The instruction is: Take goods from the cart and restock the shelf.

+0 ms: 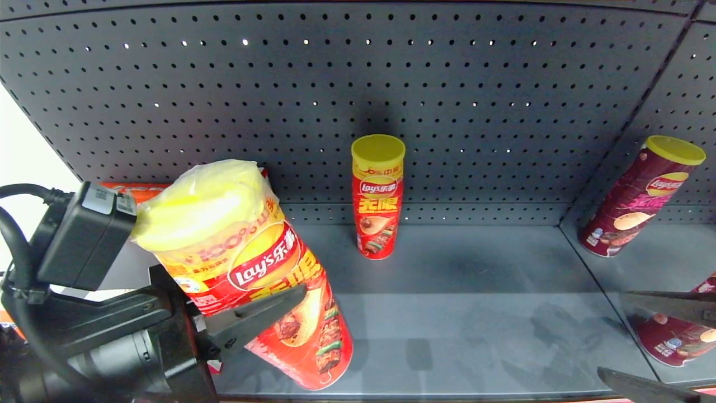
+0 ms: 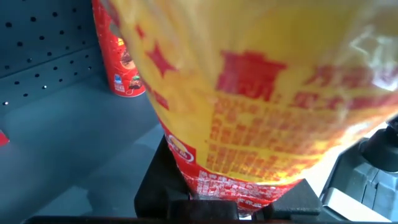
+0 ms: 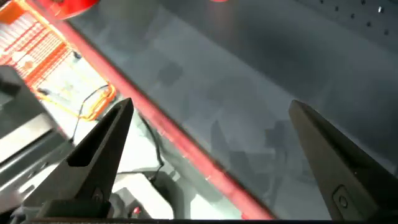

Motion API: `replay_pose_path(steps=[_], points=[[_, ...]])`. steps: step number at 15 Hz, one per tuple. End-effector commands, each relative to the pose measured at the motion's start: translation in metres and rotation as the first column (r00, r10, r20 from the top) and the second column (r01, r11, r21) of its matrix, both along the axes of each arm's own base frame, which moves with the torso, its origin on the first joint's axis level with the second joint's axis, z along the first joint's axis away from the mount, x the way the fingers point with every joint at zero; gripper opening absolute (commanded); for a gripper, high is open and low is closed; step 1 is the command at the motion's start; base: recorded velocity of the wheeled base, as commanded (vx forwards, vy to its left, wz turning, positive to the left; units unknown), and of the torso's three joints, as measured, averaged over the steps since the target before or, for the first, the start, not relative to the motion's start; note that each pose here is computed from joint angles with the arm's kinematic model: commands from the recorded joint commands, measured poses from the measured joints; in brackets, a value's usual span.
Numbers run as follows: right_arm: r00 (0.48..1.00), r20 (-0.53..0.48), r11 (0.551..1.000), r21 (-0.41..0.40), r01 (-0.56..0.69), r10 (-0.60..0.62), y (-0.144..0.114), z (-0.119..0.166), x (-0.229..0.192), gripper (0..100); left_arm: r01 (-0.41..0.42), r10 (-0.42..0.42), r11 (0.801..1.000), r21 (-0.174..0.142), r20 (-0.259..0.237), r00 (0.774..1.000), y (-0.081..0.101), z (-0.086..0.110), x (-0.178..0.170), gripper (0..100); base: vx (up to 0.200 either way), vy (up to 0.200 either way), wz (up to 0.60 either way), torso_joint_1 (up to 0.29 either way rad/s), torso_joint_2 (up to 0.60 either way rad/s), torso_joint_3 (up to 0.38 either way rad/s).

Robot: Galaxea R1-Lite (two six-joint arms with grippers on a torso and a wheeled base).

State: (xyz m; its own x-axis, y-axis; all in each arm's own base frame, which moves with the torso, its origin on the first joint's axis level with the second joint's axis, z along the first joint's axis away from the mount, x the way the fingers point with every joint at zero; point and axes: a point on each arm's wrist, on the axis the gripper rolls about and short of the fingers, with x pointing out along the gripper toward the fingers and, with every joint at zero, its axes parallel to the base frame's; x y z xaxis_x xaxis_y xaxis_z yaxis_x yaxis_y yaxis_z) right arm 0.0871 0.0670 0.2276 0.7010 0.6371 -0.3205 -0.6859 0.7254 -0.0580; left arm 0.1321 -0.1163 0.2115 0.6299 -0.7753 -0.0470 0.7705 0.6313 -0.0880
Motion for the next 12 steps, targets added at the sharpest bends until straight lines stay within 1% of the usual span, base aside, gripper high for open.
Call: replay_pose_path(steps=[1,4,8,12], points=[[0.999,-0.034,1.0,-0.031,0.002,-0.003,0.027,0.001,0.031,100,0.0,0.0,1.0,-0.004,0.003,1.0,0.001,0.001,-0.001,0,0.0,0.0,0.0,0.0,0.0,0.0],[0.998,-0.059,0.998,-0.049,0.026,-0.029,0.046,0.005,0.062,100,-0.012,0.012,1.0,-0.008,0.009,1.0,0.003,0.002,-0.001,0,0.0,0.0,0.0,0.0,0.0,0.0],[0.998,-0.028,0.998,-0.039,0.058,-0.059,0.075,0.005,0.106,100,-0.016,0.016,1.0,-0.022,0.007,1.0,0.005,0.004,-0.001,0,0.0,0.0,0.0,0.0,0.0,0.0],[0.997,0.011,0.997,-0.017,0.073,-0.073,0.106,-0.008,0.163,100,-0.016,0.016,0.999,-0.031,0.013,1.0,0.003,0.008,0.0,0,0.0,0.0,0.0,0.0,0.0,0.0]])
